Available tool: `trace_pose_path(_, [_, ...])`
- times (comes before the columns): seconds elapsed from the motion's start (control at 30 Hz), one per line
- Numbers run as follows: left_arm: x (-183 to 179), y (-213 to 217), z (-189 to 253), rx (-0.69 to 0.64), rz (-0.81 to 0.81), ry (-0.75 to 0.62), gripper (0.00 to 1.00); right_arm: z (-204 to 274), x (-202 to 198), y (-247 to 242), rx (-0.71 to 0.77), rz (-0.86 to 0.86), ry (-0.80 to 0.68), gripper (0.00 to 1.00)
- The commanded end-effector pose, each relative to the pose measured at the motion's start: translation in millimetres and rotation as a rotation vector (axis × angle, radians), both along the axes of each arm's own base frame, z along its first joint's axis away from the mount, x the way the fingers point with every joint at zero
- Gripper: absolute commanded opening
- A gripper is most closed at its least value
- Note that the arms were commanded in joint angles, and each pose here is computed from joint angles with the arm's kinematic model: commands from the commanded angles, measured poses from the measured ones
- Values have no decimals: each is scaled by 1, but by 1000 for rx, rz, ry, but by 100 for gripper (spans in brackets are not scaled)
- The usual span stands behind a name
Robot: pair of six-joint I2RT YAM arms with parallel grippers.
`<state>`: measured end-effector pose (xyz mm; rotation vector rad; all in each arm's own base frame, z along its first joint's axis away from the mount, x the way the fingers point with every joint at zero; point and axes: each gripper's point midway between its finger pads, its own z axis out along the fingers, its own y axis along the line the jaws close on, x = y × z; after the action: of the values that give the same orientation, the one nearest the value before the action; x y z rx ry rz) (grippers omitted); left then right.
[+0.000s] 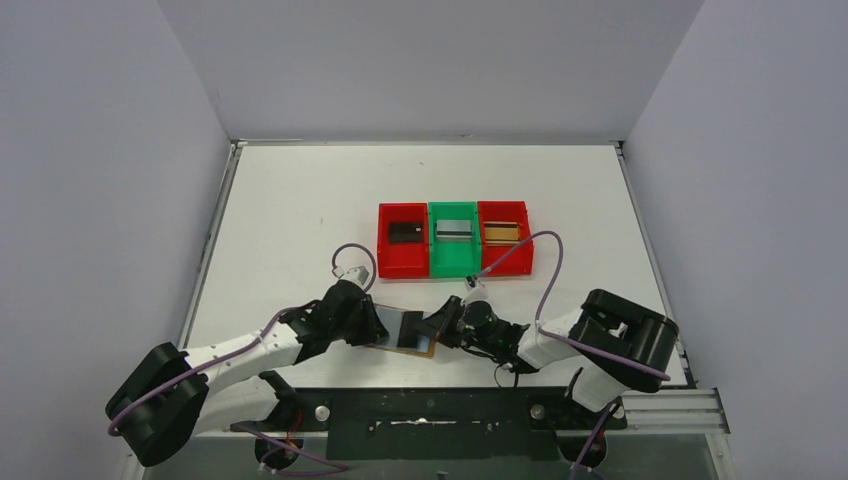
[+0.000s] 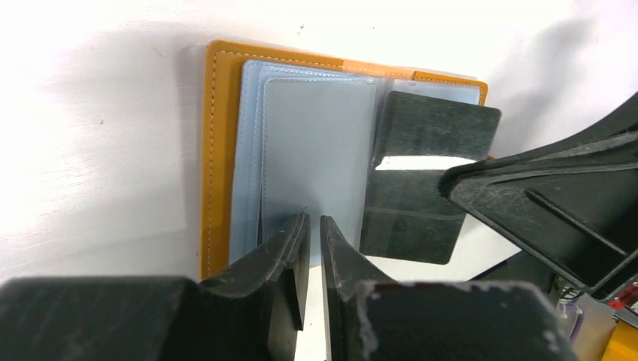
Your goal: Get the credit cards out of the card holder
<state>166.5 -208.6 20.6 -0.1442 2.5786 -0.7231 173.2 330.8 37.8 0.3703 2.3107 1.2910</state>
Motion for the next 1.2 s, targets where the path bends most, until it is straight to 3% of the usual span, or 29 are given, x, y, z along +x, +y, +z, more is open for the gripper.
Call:
trace_pose_path(0.0, [-2, 10, -6, 55, 12, 9, 12, 6, 9, -15, -50, -51, -47, 0])
trace_pose_path(0.27, [8, -1, 23, -3, -5, -56, 17, 30, 19, -29, -125, -75, -147, 0])
trace_pose_path(0.63, [32, 2, 81, 17, 12, -171, 51, 69, 34, -54, -212, -117, -353, 0])
trace_pose_path(0.83, [70, 51, 115, 78, 109, -201, 66, 100, 43, -59, -274, -120, -527, 0])
trace_pose_path(0.97, [99, 106, 147, 116, 237, -276, 76, 123, 54, -57, -343, -99, -648, 0])
trace_pose_path(1.17, [114, 162, 171, 141, 398, -392, 83, 156, 74, -44, -523, -8, -842, 0])
